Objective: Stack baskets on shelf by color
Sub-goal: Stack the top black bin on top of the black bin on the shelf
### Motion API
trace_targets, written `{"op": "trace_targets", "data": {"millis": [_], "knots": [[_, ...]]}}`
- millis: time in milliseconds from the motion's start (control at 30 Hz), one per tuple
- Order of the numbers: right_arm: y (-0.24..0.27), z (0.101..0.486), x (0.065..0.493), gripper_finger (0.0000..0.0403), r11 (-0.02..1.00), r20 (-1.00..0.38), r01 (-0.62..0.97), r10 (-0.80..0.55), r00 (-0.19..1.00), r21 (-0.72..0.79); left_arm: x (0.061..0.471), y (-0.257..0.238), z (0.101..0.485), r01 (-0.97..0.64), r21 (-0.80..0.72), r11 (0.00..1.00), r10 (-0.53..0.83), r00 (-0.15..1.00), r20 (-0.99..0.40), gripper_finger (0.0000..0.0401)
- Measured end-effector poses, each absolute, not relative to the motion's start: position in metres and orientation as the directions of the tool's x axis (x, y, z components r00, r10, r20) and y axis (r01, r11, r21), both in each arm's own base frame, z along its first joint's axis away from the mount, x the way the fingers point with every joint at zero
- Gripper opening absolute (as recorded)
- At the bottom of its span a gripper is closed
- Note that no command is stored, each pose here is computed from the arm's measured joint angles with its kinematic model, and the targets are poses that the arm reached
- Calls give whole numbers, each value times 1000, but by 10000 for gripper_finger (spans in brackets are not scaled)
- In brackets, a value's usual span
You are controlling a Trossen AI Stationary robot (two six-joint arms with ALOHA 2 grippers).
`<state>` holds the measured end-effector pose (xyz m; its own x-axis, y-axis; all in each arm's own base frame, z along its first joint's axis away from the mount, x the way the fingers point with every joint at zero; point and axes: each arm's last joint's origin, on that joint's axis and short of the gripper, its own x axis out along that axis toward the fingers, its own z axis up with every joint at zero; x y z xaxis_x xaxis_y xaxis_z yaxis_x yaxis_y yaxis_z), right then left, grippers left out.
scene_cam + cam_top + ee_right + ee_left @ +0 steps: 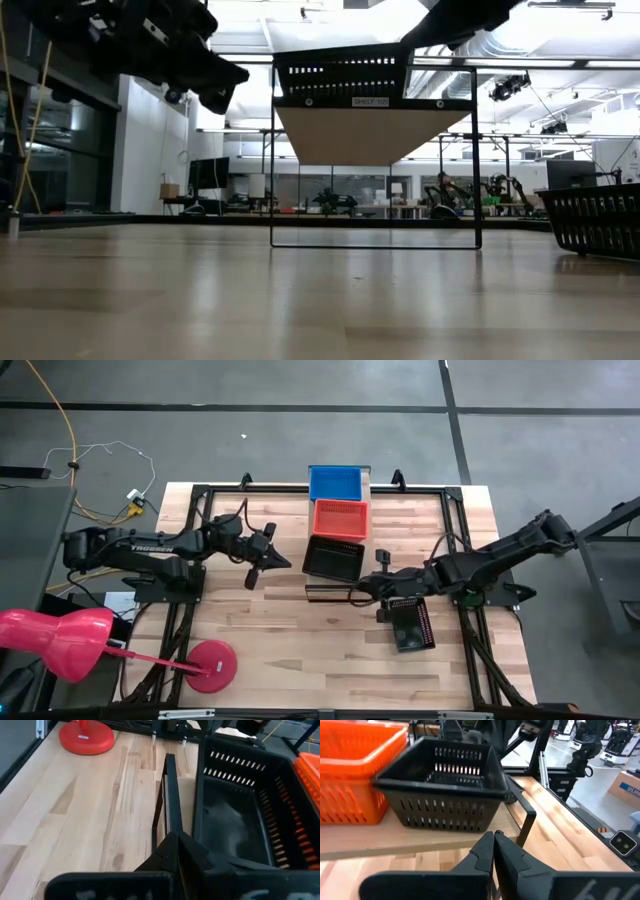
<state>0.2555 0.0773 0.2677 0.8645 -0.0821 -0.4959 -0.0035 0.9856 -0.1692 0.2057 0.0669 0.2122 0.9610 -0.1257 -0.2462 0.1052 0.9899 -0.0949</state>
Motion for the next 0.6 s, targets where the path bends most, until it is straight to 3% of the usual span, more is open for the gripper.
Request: {"op": "trace_targets", "data": {"millis": [600], "knots": [[75, 265, 257, 0, 963, -484, 82, -202, 851, -258, 221, 70, 199, 115, -120, 986, -141, 960, -241, 0]]}}
